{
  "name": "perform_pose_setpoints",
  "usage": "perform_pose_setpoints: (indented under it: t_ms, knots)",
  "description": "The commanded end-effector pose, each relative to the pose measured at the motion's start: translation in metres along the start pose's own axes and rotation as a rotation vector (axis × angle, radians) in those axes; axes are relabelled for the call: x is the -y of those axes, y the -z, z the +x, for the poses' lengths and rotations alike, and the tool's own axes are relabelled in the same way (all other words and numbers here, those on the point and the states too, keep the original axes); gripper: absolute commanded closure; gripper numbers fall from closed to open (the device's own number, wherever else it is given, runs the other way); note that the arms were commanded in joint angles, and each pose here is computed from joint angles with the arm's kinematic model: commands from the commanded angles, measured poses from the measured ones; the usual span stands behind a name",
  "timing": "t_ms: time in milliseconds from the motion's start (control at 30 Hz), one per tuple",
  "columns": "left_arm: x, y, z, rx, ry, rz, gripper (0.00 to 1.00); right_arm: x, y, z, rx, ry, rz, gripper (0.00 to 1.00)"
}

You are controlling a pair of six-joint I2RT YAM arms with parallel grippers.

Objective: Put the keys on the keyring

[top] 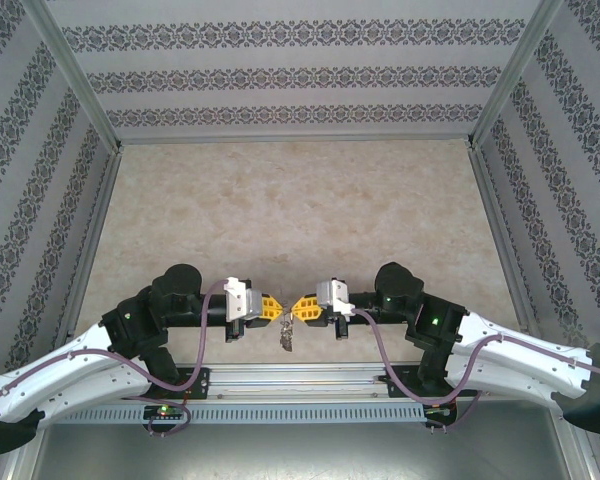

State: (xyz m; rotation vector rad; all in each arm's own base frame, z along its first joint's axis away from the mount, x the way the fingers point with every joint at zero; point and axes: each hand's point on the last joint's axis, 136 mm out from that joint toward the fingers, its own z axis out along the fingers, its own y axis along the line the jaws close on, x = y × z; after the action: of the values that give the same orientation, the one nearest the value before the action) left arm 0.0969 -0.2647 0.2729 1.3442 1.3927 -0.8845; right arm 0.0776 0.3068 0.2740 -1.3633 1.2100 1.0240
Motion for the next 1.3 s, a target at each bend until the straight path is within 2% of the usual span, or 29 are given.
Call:
perform_pose_setpoints:
  t_ms: [0, 733, 1033, 1267]
  knots:
    - [-0.001, 0.004, -0.014, 0.027, -0.033, -0.006, 1.00, -0.009, 0.005, -0.028, 0.093, 0.040, -0.045, 1.00]
    - [0.000, 0.003, -0.013, 0.027, -0.029, 0.000, 1.00, -0.003, -0.003, -0.020, 0.056, 0.021, -0.028, 1.00]
    - [0.000, 0.005, -0.014, 0.032, -0.034, -0.003, 1.00, 0.015, 0.005, -0.011, 0.022, 0.019, 0.104, 1.00]
    - [0.000, 0.005, -0.015, 0.034, -0.032, -0.005, 1.00, 0.008, 0.002, -0.011, 0.024, 0.015, 0.055, 1.00]
